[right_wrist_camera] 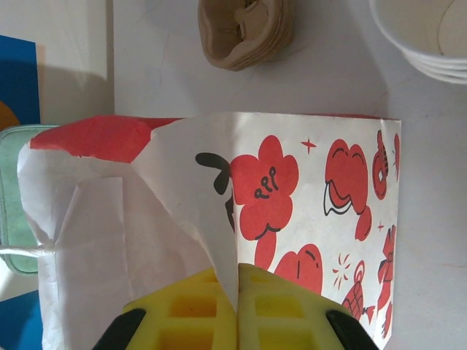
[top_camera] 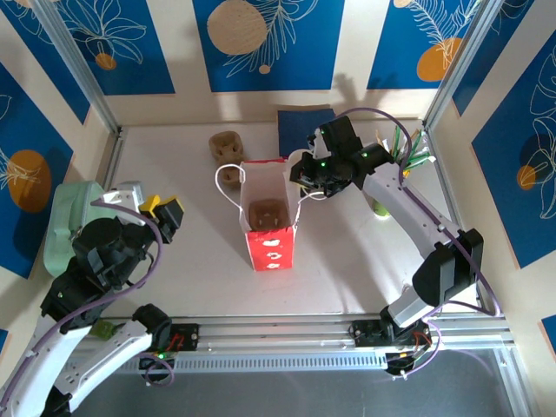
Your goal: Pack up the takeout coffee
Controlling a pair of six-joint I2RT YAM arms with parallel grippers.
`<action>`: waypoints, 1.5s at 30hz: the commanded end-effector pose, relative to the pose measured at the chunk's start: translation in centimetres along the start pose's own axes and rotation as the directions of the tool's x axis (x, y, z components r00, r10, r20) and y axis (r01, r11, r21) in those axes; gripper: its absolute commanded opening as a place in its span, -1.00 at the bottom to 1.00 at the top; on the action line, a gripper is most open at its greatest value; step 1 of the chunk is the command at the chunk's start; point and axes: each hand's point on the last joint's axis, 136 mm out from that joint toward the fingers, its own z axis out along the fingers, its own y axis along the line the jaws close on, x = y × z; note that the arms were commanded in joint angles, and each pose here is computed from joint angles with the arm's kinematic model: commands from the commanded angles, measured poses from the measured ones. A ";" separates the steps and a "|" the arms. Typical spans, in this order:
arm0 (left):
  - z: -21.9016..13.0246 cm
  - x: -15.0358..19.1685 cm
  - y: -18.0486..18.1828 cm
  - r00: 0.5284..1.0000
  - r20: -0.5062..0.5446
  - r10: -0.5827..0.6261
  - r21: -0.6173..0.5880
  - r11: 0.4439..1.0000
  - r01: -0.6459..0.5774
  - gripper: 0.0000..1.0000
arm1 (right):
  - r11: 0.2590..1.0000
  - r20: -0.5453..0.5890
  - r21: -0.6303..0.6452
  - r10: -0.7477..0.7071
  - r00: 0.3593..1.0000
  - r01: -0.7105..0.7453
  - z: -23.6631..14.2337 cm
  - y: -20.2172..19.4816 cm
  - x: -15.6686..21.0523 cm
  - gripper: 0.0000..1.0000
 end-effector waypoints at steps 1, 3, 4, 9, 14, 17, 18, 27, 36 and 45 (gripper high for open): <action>0.3 -0.3 -0.4 1.000 0.012 -0.008 0.013 1.000 0.008 0.03 | 0.999 -0.016 -0.003 -0.035 0.999 0.035 0.2 -0.4 0.2 -0.97; 0.4 -0.4 -0.5 1.000 0.013 -0.010 0.018 1.000 0.010 0.04 | 0.999 -0.013 0.010 -0.037 0.999 0.037 0.1 -0.7 0.1 -0.92; 0.5 -0.3 -0.6 1.000 0.009 -0.008 0.019 1.000 0.008 0.04 | 0.999 -0.011 0.014 -0.038 0.999 0.038 0.0 -0.8 0.0 -0.89; 0.6 -0.4 -0.7 1.000 0.008 -0.009 0.023 1.000 0.009 0.04 | 0.998 0.009 0.037 -0.056 0.998 0.056 -0.7 -1.1 -0.6 -0.61; 0.8 -0.5 -0.8 1.000 0.008 -0.003 0.023 1.000 0.003 0.05 | 0.994 0.024 0.053 -0.092 0.995 0.091 -2.2 -0.8 -1.2 -0.29; 0.9 -0.4 -0.8 1.000 0.004 0.000 0.022 1.000 -0.001 0.05 | 0.989 0.036 0.087 -0.124 0.992 0.120 -3.4 -0.7 -1.5 -0.18; 0.9 -0.3 -0.8 1.000 0.003 0.002 0.019 1.000 -0.002 0.05 | 0.986 0.045 0.104 -0.134 0.990 0.129 -4.0 -0.6 -1.6 -0.14; 1.4 0.9 -0.1 0.999 -0.020 0.027 -0.008 1.000 -0.027 0.24 | 0.948 0.161 0.279 -0.201 0.966 0.151 -10.2 -1.1 -2.6 0.02; 3.4 4.8 1.0 0.991 -0.125 0.037 -0.056 0.997 -0.044 0.61 | 0.953 0.295 0.299 -0.137 0.946 0.044 -15.6 -3.2 -2.1 0.24; 5.3 8.6 0.7 0.982 -0.177 0.063 -0.004 0.998 -0.065 0.99 | 0.885 0.408 0.453 -0.104 0.907 -0.102 -19.0 -10.2 -2.4 0.29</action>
